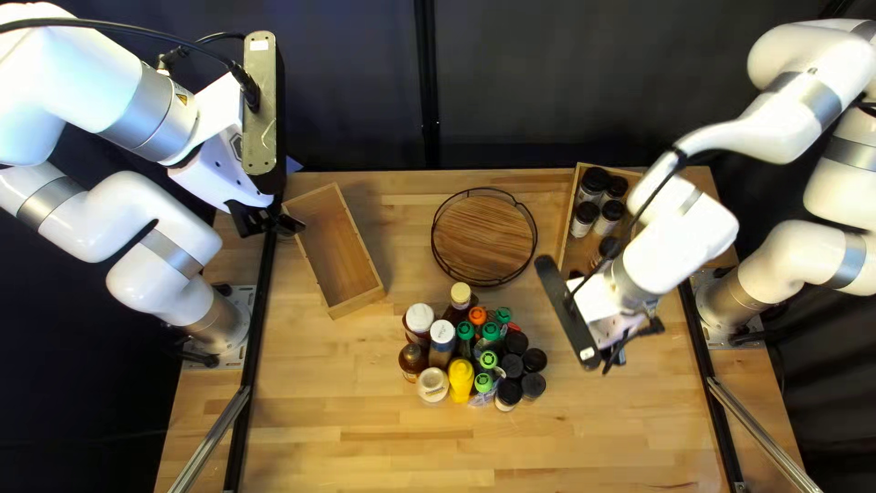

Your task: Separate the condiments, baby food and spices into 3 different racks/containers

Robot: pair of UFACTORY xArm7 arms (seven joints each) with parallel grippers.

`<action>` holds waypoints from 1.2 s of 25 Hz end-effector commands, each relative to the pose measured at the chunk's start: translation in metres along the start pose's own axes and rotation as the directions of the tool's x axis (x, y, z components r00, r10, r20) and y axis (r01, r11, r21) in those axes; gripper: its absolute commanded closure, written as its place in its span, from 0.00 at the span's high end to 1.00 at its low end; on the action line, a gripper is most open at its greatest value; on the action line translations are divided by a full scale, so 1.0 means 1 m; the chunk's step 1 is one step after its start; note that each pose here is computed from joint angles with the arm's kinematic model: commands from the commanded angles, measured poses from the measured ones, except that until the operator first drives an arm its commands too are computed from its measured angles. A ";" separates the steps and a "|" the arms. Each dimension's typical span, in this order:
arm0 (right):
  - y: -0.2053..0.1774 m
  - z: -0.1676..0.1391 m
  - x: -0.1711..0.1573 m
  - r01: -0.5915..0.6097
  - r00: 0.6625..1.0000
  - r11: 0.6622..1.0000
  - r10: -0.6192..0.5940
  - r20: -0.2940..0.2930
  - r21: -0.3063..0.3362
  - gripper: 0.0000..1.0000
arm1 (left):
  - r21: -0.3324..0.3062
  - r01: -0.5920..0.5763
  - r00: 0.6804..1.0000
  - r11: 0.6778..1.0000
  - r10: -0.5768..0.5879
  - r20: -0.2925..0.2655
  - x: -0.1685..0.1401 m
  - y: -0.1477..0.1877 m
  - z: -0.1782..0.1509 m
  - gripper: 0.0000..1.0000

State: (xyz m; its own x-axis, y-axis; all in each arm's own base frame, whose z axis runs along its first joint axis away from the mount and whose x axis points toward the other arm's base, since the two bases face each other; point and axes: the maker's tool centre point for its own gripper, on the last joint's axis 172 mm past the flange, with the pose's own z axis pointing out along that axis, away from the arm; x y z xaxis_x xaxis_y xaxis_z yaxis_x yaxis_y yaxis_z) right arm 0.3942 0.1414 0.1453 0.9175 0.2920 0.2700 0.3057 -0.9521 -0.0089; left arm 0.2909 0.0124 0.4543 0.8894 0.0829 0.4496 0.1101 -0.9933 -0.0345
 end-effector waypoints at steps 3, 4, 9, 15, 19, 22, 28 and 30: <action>-0.002 0.031 0.005 -0.001 1.000 1.000 0.001 0.021 -0.029 1.00 | 0.000 0.000 1.000 1.000 0.000 0.000 0.000 0.000 0.000 1.00; -0.001 0.033 0.005 0.000 1.000 1.000 0.001 0.021 -0.030 1.00 | 0.000 0.000 1.000 1.000 0.000 0.000 0.000 0.000 0.000 1.00; 0.009 0.049 0.004 -0.004 1.000 1.000 0.005 0.018 -0.028 1.00 | 0.000 0.000 1.000 1.000 0.000 0.000 0.000 0.000 0.000 1.00; 0.016 0.060 0.010 -0.009 1.000 1.000 0.009 0.013 -0.023 1.00 | 0.000 0.000 1.000 1.000 0.000 0.000 0.000 0.000 0.000 1.00; 0.020 0.062 0.019 -0.005 1.000 1.000 0.005 0.007 -0.020 1.00 | 0.000 0.000 1.000 1.000 0.000 0.000 0.000 0.000 0.000 1.00; 0.021 0.062 0.022 -0.002 1.000 1.000 0.002 0.000 -0.020 1.00 | 0.000 0.000 1.000 1.000 0.000 0.000 0.000 0.000 0.000 1.00; 0.022 0.064 0.021 0.004 1.000 1.000 -0.004 -0.003 -0.019 1.00 | 0.000 0.000 1.000 1.000 0.000 0.000 0.000 0.000 0.000 1.00; 0.023 0.063 0.022 0.003 1.000 1.000 -0.003 -0.003 -0.021 1.00 | 0.000 0.000 1.000 1.000 0.000 0.000 0.000 0.000 0.000 1.00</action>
State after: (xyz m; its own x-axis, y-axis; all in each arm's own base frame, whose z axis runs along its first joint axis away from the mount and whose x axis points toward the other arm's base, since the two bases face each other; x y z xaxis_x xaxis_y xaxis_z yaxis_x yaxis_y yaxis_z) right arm 0.4364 0.1321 0.0896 0.9157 0.2949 0.2730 0.3037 -0.9527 0.0102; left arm 0.2909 0.0124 0.4543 0.8894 0.0829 0.4496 0.1101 -0.9933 -0.0345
